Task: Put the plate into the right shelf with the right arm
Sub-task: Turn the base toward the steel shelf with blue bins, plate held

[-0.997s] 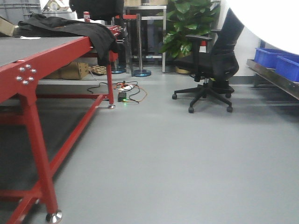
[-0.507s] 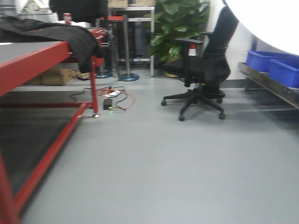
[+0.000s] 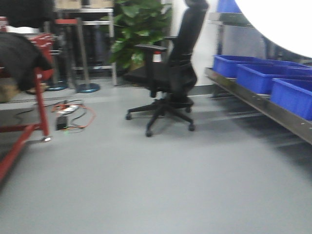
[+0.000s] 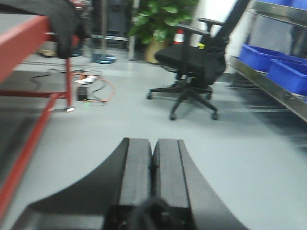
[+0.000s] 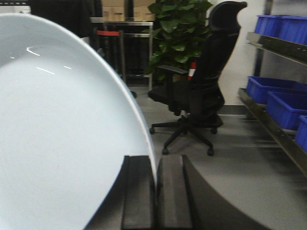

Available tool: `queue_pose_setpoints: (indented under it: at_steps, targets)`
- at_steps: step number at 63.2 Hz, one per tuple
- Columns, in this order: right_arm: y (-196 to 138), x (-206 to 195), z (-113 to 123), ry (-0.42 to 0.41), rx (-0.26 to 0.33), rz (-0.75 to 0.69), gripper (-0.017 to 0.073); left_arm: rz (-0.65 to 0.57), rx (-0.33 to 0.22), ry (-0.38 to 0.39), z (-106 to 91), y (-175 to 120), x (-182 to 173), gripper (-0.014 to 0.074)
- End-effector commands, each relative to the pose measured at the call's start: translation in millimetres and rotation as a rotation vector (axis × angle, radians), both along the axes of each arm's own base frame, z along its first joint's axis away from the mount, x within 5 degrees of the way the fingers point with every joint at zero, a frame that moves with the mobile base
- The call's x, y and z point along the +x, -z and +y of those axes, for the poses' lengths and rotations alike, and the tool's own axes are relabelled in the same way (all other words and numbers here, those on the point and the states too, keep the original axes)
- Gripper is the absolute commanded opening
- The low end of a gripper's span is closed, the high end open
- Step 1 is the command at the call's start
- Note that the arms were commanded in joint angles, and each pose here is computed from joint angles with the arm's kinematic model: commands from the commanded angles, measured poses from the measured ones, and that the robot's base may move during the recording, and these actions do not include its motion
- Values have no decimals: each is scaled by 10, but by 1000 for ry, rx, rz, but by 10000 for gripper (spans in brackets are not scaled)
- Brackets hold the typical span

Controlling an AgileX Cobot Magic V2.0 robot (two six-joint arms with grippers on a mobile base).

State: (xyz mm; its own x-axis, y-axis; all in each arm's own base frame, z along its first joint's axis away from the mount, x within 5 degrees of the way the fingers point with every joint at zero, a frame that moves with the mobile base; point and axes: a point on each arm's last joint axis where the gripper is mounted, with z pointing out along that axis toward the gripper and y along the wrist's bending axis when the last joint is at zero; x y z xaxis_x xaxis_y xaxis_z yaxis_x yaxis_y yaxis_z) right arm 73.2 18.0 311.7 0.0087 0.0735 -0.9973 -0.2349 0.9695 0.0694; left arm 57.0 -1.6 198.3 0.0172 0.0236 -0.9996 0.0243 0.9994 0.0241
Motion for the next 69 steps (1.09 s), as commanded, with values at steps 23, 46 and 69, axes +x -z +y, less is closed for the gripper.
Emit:
queue_pose_setpoints:
  at_steps: [23, 46, 69]
  targets:
    - [-184, -7, -20, 21, 28, -113, 53, -89, -18, -9, 10, -52, -8, -128]
    - [-184, -7, -20, 21, 28, -113, 53, -89, -18, -9, 10, -52, -8, -128]
    - [-184, -7, -20, 21, 28, -113, 53, -89, -18, -9, 10, -52, -8, -128]
